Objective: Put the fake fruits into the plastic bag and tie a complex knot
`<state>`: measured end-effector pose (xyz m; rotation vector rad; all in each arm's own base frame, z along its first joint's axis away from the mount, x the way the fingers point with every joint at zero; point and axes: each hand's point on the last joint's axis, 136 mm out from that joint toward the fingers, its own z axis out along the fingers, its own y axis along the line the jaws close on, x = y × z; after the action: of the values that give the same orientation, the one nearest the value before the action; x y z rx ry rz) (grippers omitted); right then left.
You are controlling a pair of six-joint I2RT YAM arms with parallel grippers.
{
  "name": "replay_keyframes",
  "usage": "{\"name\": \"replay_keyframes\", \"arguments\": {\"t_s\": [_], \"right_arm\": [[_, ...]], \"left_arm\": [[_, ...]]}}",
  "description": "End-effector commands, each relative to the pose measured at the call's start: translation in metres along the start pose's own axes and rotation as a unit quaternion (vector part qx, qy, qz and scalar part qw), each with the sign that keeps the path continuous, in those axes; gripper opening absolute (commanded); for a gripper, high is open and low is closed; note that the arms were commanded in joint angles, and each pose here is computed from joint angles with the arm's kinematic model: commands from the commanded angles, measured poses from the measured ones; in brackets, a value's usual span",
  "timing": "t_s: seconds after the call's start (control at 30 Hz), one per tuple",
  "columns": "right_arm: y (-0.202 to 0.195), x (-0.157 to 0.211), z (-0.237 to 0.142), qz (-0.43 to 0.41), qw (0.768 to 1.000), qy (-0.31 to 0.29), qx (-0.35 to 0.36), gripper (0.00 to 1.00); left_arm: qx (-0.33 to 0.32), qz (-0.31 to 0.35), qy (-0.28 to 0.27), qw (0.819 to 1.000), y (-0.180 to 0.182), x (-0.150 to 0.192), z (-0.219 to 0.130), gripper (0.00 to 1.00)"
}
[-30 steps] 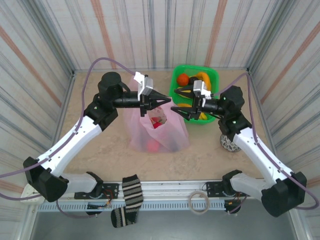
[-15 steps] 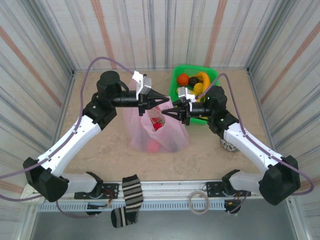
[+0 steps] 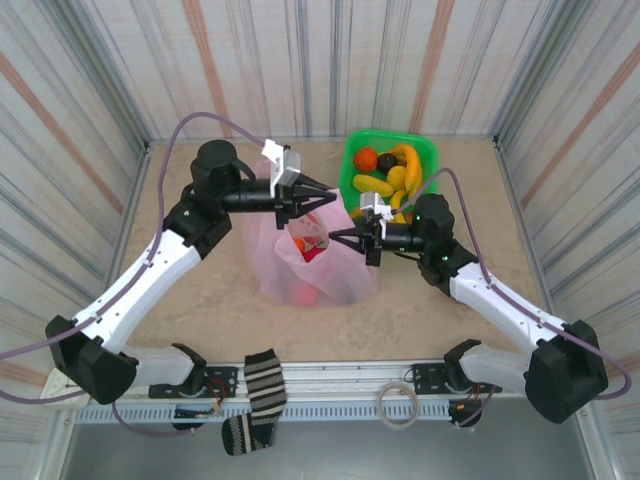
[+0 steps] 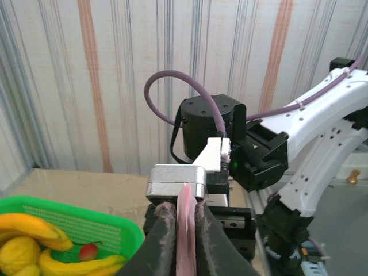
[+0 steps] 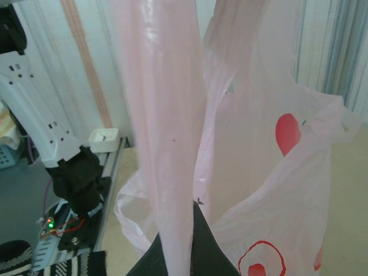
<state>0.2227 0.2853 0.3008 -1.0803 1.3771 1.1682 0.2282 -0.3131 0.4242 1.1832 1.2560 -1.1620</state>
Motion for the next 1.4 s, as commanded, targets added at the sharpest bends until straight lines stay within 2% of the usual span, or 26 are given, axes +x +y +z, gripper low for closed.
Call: {"name": "replay_keyframes", "arguments": {"t_s": [0.0,0.1,0.2,0.33,0.4,0.5,0.57,0.6,0.8,1.0,1.13,1.27,1.37], "right_arm": [[-0.007,-0.004,-0.006,0.006,1.0,-0.007,0.026,0.0],[-0.016,-0.004,-0.01,0.015,0.999,-0.009,0.039,0.0],[-0.02,-0.006,-0.014,0.017,0.999,-0.012,0.048,0.0],[-0.021,-0.009,-0.019,0.014,0.998,-0.017,0.057,0.0],[-0.022,-0.009,-0.02,0.013,0.998,-0.018,0.06,0.0],[-0.022,-0.01,-0.021,0.014,0.998,-0.018,0.062,0.0],[-0.021,-0.011,-0.021,0.014,0.998,-0.019,0.061,0.0],[-0.021,-0.011,-0.021,0.013,0.998,-0.019,0.061,0.0],[-0.021,-0.01,-0.021,0.017,0.998,-0.018,0.061,0.0],[-0.021,-0.012,-0.021,0.016,0.998,-0.019,0.06,0.0],[-0.021,-0.013,-0.021,0.016,0.998,-0.018,0.059,0.0],[-0.021,-0.012,-0.021,0.015,0.998,-0.017,0.061,0.0],[-0.021,-0.012,-0.021,0.015,0.998,-0.017,0.062,0.0]], "left_arm": [[-0.018,0.046,-0.031,0.998,-0.009,-0.036,-0.022,0.31],[-0.038,0.056,-0.036,0.997,-0.017,-0.044,-0.044,0.47],[-0.067,0.061,-0.037,0.995,-0.024,-0.046,-0.069,0.57],[-0.154,0.04,-0.033,0.987,-0.018,-0.034,-0.108,0.72],[-0.209,0.02,-0.039,0.977,-0.007,-0.021,-0.128,0.79],[-0.326,-0.03,-0.051,0.944,0.021,0.006,-0.165,0.93],[-0.36,-0.057,-0.054,0.93,0.032,0.028,-0.18,0.99],[-0.364,-0.07,-0.056,0.927,0.037,0.038,-0.184,0.99],[-0.294,-0.095,-0.08,0.948,0.045,0.067,-0.17,0.99],[-0.248,-0.071,-0.087,0.962,0.052,0.094,-0.149,0.99],[-0.221,-0.058,-0.098,0.969,0.054,0.096,-0.139,0.99],[-0.192,-0.061,-0.076,0.977,0.053,0.103,-0.123,0.99],[-0.176,-0.039,-0.063,0.982,0.046,0.105,-0.111,0.99]]}}
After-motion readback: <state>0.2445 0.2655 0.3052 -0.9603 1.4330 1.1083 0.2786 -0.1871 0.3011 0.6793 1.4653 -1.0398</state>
